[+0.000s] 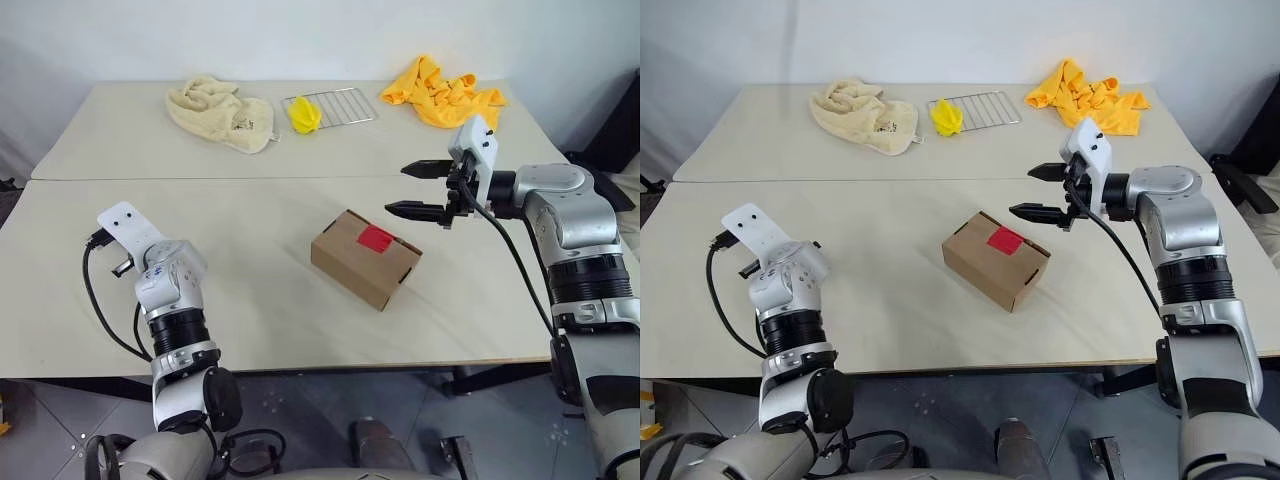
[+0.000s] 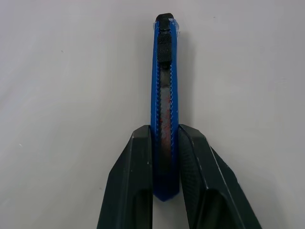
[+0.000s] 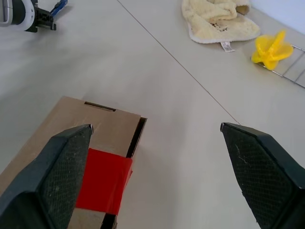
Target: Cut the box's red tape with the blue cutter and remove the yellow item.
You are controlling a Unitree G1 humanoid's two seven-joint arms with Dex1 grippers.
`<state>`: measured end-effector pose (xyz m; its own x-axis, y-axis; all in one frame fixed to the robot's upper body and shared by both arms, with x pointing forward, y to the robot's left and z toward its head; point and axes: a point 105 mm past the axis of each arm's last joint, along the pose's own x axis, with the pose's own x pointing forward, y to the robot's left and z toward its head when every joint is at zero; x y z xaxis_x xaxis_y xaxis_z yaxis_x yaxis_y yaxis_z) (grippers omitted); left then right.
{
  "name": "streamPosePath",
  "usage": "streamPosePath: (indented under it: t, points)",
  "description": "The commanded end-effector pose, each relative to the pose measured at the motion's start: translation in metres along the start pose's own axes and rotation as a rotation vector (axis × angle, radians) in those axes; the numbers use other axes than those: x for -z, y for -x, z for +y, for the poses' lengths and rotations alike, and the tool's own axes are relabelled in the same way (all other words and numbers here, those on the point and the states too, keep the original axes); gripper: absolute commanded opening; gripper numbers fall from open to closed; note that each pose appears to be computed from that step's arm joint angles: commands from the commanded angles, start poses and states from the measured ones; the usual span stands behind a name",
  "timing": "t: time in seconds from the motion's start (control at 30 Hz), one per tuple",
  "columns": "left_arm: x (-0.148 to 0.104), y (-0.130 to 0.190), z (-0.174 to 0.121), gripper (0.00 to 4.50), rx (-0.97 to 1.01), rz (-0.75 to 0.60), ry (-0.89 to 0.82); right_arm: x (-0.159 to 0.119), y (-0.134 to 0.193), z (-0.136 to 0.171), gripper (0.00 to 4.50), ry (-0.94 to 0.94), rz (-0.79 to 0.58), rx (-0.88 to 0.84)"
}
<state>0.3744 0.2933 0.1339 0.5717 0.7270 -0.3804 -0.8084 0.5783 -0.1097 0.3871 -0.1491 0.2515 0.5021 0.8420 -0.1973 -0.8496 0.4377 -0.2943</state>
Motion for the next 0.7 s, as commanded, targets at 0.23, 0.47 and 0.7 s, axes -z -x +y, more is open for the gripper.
streamPosePath:
  t: [0.23,0.47,0.7]
  points:
    - [-0.018,0.044,-0.025,0.44,0.928,-0.165,-0.522,-0.022,0.026,0.012,4.50,0.040,-0.064,0.037]
    - [0.008,0.089,0.006,0.44,1.464,-0.142,-0.775,-0.030,0.023,0.038,4.50,0.050,-0.075,0.012]
    - [0.039,0.133,0.048,0.44,1.990,-0.036,-1.083,-0.043,0.015,0.070,4.50,0.060,-0.091,-0.033]
